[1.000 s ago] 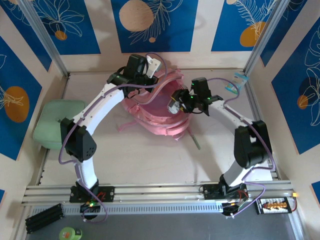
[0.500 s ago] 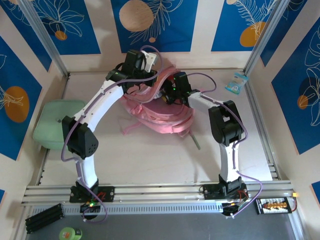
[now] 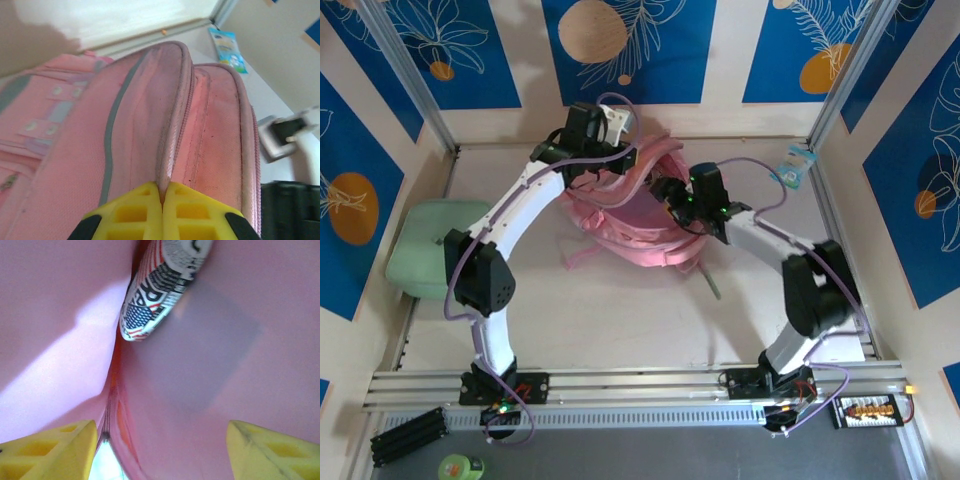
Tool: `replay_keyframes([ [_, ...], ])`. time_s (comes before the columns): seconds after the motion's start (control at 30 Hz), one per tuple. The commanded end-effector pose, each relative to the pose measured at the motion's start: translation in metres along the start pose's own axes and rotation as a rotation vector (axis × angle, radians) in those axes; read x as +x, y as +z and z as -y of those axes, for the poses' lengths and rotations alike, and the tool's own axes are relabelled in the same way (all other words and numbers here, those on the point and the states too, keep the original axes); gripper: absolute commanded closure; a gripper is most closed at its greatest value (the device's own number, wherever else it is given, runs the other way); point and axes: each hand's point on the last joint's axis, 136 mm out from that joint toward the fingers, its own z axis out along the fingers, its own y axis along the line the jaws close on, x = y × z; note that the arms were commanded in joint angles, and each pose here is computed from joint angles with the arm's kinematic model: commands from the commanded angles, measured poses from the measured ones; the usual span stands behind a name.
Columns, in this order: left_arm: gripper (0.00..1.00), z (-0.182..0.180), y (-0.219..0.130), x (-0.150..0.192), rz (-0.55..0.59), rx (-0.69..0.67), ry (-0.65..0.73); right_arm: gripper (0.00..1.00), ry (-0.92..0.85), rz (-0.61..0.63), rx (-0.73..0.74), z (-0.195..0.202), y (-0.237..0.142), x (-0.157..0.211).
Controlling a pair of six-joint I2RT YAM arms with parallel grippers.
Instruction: Pack books, pencil case, and school supplies into a backpack
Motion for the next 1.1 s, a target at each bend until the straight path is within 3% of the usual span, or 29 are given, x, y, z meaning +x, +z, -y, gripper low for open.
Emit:
replay_keyframes([
  [0.0, 0.91, 0.021, -0.009, -0.007, 0.06, 0.14, 0.007, 0.31, 0.017, 0.09, 0.212, 0.05, -0.036, -0.001],
  [0.13, 0.45, 0.014, -0.013, 0.019, 0.024, 0.115, -0.035, 0.27, 0.032, 0.167, 0.297, 0.073, -0.068, -0.004],
  [0.23, 0.26, -0.008, -0.026, 0.033, 0.041, 0.042, -0.129, 0.22, 0.003, 0.163, 0.291, 0.07, -0.075, -0.006],
  [0.33, 0.2, -0.037, -0.039, 0.053, 0.059, -0.012, -0.285, 0.17, -0.03, 0.138, 0.274, 0.06, -0.071, -0.006],
  [0.5, 0.2, -0.097, -0.049, 0.111, 0.052, -0.107, -0.596, 0.15, -0.063, 0.069, 0.252, 0.051, -0.054, -0.003],
  [0.6, 0.28, -0.11, -0.042, 0.134, 0.043, -0.079, -0.726, 0.15, -0.075, 0.025, 0.242, 0.046, -0.043, 0.001],
  [0.87, 0.47, -0.124, -0.011, 0.147, 0.041, -0.036, -0.878, 0.21, -0.096, -0.033, 0.229, 0.04, -0.023, 0.007],
  [1.07, 0.53, -0.129, 0.003, 0.153, 0.03, -0.016, -0.926, 0.37, -0.123, -0.062, 0.229, 0.038, -0.013, 0.009],
])
